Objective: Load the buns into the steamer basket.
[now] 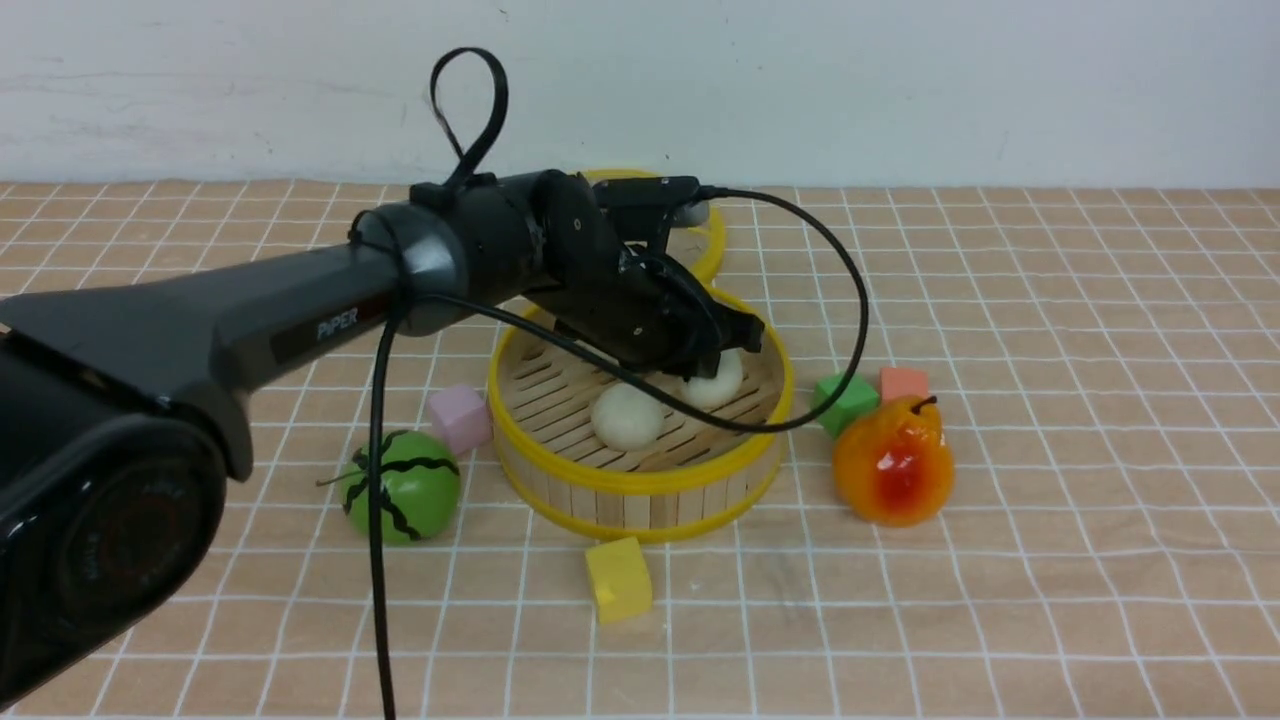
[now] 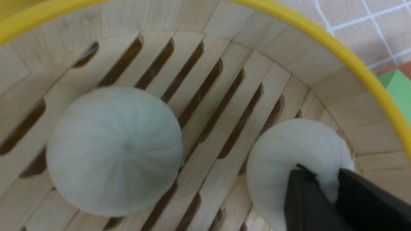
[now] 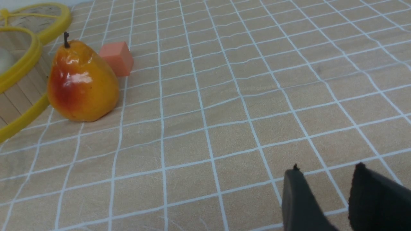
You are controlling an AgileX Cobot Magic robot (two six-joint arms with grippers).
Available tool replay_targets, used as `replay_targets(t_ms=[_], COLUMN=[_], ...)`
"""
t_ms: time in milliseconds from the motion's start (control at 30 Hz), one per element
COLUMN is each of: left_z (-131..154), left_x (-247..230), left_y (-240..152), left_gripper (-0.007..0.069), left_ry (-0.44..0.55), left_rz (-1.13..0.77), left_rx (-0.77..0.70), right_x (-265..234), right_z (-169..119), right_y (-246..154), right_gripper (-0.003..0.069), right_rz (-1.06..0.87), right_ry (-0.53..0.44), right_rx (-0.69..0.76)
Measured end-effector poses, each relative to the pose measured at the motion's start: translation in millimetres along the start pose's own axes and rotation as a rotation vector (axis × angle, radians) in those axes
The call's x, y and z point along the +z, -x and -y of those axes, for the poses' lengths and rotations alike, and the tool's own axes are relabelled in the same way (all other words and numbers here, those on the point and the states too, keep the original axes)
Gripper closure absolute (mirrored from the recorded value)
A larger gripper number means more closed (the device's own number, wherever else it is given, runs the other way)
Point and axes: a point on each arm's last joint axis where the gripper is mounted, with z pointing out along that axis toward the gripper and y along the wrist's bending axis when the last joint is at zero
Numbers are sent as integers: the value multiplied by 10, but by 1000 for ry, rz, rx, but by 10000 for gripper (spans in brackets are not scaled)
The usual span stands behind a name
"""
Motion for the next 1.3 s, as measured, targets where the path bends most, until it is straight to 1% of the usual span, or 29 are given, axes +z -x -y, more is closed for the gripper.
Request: replay_targets(t_ms=[133,200,233,300,400,433,467,500,533,567,600,667,767,867,900,967,1033,1067,1100,1133,1200,1233,1267,1300], left_z=[6,10,26,39,103,108,172,177,252,286,296,403,479,498,498,494,460,456,428,402,338,332,285,247], left_x=[-8,-20,-68,-117,-405,-430,-712,-748,-1124,-1311,-1359,-2019,-2764,-3373,-3414,-3871,-4106,-4126,-4294,-4359,-4429,-4440,-4546,-4550], left_y=[-26,-27,-14,2,105,113,217,226,337,375,389,458,408,278,267,101,-84,-103,-287,-402,-637,-663,-876,-1003], left_gripper=[347,313,277,265,249,249,249,249,251,253,255,278,335,414,420,487,543,547,581,599,627,630,638,638], left_ry=[-4,-5,-7,-5,13,14,27,32,53,63,65,102,165,240,245,297,333,336,352,363,385,387,399,408], left_rz=[-32,-39,-46,-48,-46,-45,-15,-14,33,50,60,124,171,206,209,258,274,275,292,295,291,292,313,312], left_rx=[0,2,8,18,69,72,87,92,114,124,127,166,208,208,207,181,150,147,121,103,65,60,27,4], right_x=[0,0,0,0,0,0,0,0,0,0,0,0,0,0,0,0,0,0,0,0,0,0,0,0], right_z=[0,0,0,0,0,0,0,0,0,0,0,0,0,0,0,0,0,0,0,0,0,0,0,0], right_y=[0,0,0,0,0,0,0,0,0,0,0,0,0,0,0,0,0,0,0,0,0,0,0,0], right_gripper=[418,418,418,418,418,418,418,418,418,418,418,418,418,418,418,418,418,418,418,418,418,418,418,418], right_rz=[0,0,0,0,0,0,0,0,0,0,0,0,0,0,0,0,0,0,0,0,0,0,0,0], right_ry=[0,0,0,0,0,0,0,0,0,0,0,0,0,0,0,0,0,0,0,0,0,0,0,0], right_rx=[0,0,0,0,0,0,0,0,0,0,0,0,0,0,0,0,0,0,0,0,0,0,0,0])
